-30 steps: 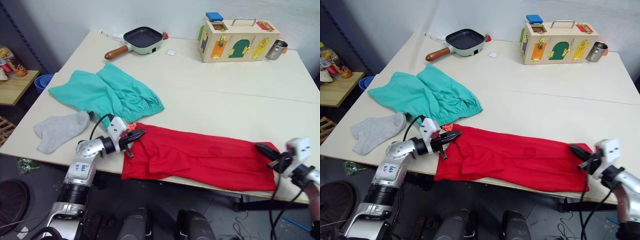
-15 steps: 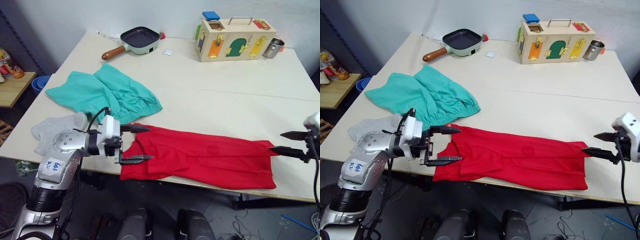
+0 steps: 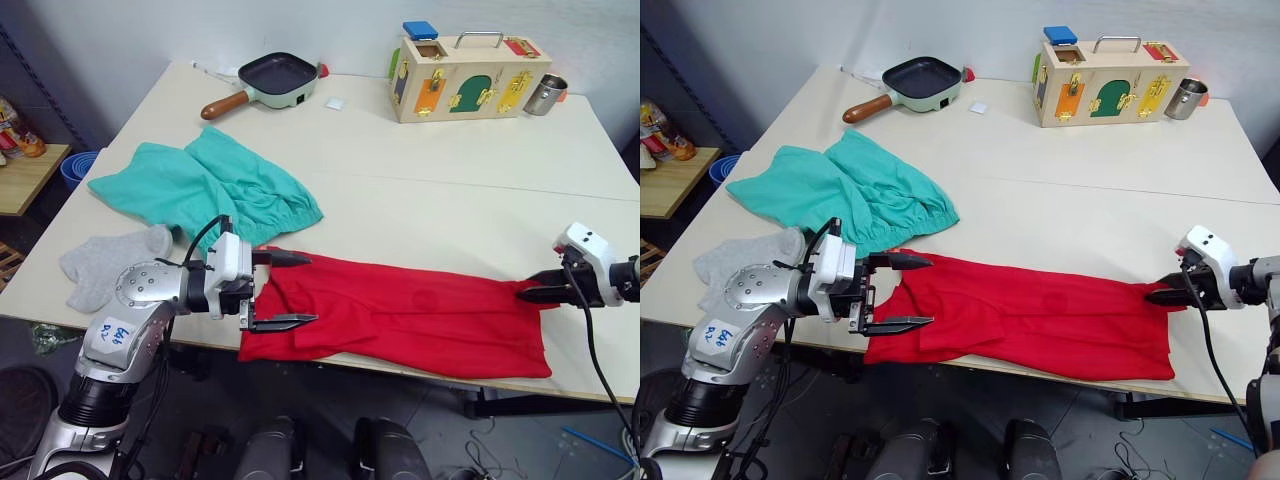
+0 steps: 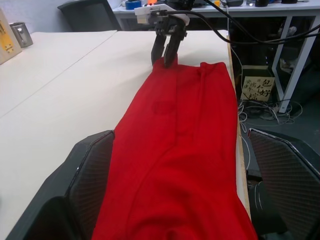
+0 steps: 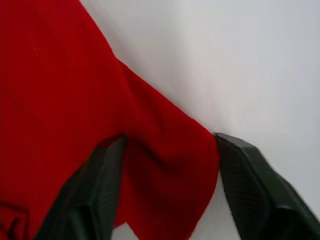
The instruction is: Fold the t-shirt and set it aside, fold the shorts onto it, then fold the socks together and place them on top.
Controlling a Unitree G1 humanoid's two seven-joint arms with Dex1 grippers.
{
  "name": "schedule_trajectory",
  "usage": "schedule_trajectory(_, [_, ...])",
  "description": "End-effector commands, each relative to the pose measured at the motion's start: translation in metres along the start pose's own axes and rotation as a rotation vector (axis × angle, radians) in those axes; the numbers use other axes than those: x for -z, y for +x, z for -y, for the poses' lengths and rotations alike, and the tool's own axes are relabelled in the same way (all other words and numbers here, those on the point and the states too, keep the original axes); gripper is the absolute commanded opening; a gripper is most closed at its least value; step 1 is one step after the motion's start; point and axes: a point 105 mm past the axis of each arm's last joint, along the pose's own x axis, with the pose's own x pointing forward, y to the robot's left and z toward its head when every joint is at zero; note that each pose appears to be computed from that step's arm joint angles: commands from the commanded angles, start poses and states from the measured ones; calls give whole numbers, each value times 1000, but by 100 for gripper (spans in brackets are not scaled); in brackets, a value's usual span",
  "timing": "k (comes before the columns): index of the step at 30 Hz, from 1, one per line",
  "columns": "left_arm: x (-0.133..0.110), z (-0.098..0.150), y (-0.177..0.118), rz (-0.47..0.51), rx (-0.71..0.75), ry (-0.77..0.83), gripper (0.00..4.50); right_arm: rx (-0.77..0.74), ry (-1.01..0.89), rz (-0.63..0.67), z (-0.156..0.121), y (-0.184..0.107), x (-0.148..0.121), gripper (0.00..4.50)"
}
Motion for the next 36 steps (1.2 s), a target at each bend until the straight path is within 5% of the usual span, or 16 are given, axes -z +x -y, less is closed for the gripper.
schedule_trajectory(1, [-10,-2,-3,9,-9,47,450,-42,23,-29,-5,1,5,115])
schedule_trajectory(5, [-12,-7,-4,9,-19,56,450,-76,-9,-61,-8,0,5,6])
schedule_trajectory(14, [-7,-16,-6,8,-78,40,450,416,-342,70,43,9,-78,6])
schedule_trajectory(19, [-5,-22,-10,10,-147,38,450,494,-445,129,41,25,-111,6])
schedule_trajectory(26, [0,-25,-12,-5,-183,38,450,524,-420,187,42,27,-124,6])
schedule_trajectory(30, [5,-31,-13,-26,-183,34,450,501,-296,229,48,6,-117,93])
schedule_trajectory(36, [18,-47,-16,-57,-205,-5,450,366,-87,309,47,-40,-100,289])
